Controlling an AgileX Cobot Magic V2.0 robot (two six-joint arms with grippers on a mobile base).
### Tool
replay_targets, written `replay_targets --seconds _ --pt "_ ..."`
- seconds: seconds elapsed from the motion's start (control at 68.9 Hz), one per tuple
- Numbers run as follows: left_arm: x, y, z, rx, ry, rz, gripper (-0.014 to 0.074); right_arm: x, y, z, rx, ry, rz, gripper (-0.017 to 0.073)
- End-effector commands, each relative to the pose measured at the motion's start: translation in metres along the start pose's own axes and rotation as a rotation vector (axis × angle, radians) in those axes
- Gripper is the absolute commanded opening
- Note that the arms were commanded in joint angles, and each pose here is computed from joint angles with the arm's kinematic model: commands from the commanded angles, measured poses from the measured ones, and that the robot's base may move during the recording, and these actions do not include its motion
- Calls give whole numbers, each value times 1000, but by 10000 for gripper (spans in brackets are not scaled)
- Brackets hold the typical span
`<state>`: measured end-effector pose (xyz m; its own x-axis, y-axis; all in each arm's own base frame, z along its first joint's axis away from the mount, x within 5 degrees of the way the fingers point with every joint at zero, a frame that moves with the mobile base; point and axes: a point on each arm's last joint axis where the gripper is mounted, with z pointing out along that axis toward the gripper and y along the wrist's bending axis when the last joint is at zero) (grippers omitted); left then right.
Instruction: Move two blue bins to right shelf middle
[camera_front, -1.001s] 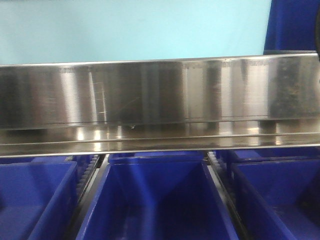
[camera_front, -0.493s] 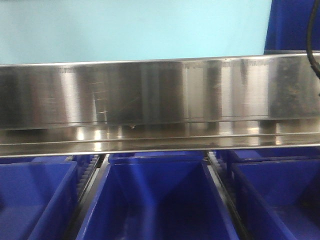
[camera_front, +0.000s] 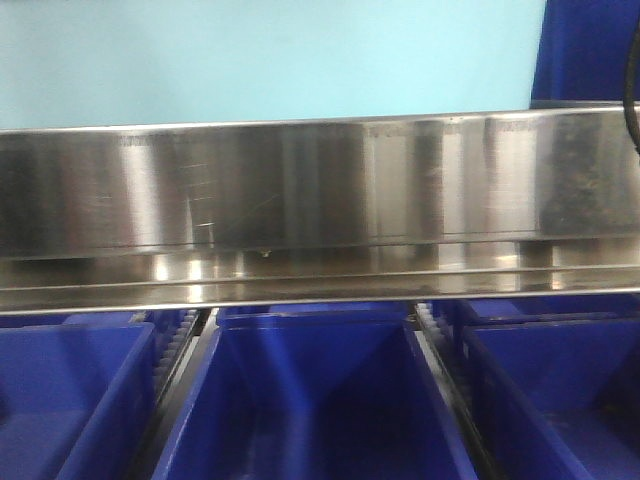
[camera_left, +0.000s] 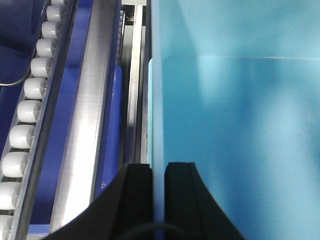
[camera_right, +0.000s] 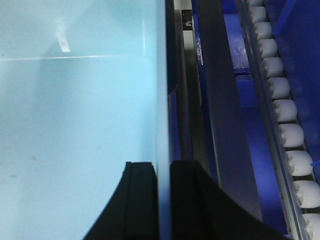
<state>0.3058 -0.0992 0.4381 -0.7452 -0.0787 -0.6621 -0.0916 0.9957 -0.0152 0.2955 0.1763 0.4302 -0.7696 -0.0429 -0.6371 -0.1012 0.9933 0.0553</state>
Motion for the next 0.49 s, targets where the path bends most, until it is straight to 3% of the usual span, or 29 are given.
replay_targets --seconds 0.0,0.479 --pt "0 -1 -1 19 -17 -2 -111 -2 1 -2 -17 -32 4 -162" --pt "22 -2 26 -24 93 33 -111 3 6 21 0 26 5 -162"
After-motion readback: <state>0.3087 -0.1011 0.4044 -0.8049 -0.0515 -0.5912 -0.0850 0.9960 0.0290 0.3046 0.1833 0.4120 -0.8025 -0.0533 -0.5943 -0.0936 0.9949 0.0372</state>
